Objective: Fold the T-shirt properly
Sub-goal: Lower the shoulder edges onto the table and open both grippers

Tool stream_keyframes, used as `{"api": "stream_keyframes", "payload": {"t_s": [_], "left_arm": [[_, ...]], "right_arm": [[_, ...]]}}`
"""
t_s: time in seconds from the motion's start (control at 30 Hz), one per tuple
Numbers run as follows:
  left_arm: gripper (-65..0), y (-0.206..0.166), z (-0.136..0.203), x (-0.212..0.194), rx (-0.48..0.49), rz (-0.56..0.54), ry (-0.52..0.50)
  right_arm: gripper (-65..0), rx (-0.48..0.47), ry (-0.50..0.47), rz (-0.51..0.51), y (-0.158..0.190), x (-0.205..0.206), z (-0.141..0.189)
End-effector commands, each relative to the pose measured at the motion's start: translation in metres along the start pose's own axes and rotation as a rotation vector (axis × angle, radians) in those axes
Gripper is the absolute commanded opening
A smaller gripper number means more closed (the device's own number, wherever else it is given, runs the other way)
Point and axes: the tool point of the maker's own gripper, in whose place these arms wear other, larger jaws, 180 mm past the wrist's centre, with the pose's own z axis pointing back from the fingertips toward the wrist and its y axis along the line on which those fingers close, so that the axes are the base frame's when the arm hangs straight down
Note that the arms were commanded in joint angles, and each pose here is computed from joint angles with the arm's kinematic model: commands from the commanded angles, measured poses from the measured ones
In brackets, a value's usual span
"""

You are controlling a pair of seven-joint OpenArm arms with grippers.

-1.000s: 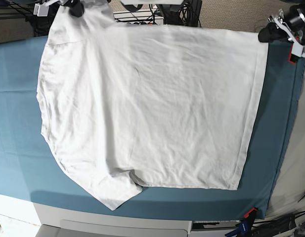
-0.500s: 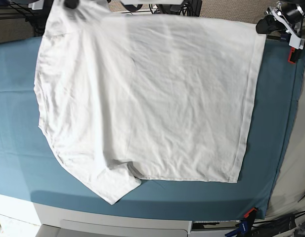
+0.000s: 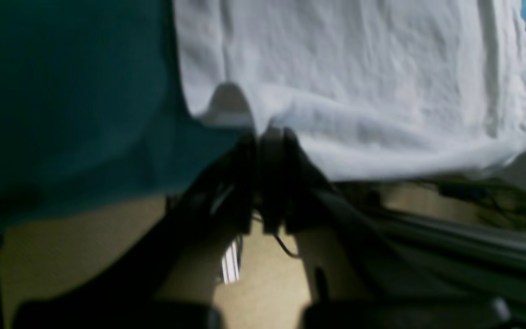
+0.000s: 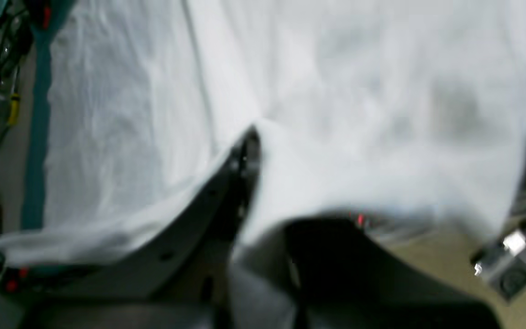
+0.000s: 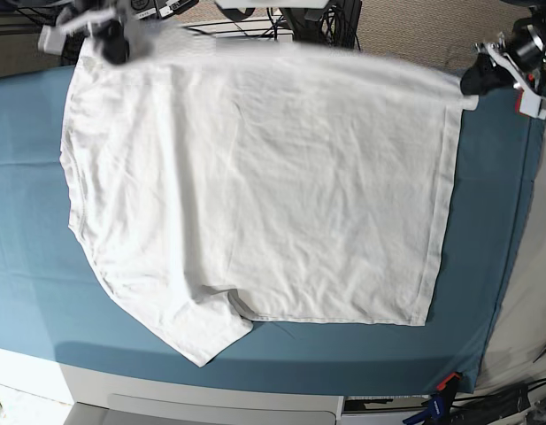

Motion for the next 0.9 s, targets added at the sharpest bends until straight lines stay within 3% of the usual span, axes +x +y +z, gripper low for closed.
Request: {"api": "stream_keyframes", "payload": {"t_s": [0.0, 0.17, 0.3, 0.43, 0.57, 0.7, 0.87], "left_arm": [[-65.0, -0.001, 0.002, 0.013, -0.003, -0.024, -0.040], [-65.0, -0.001, -0.010, 0.034, 0.008, -0.047, -0.089], [-65.0, -0.021, -0.045, 0.028, -0.041, -0.116, -0.043], [-65.0, -0.032, -0.072, 0.029, -0.033, -0.172, -0.014], [-65.0, -0.026, -0.078, 0.046, 0.013, -0.212, -0.035], [-65.0, -0.018, -0.077, 0.054, 0.054, -0.236, -0.042], [-65.0, -0.016, -0.076, 0.058, 0.069, -0.254, -0.061]], "right_arm": [[-65.0, 0.017, -0.057, 0.025, 0.006, 0.015, -0.005], [-65.0, 0.042, -0.132, 0.135, 0.026, 0.045, -0.056], [-65.0, 0.049, -0.146, 0.213, 0.047, 0.057, -0.093], [-65.0, 0.054, -0.173, 0.308, 0.065, 0.071, -0.115], [-65.0, 0.020, -0.207, 0.376, 0.069, 0.093, -0.127], [-65.0, 0.017, -0.221, 0.390, 0.064, 0.109, -0.137], [-65.0, 0.007, -0.187, 0.345, 0.050, 0.099, -0.150]]}}
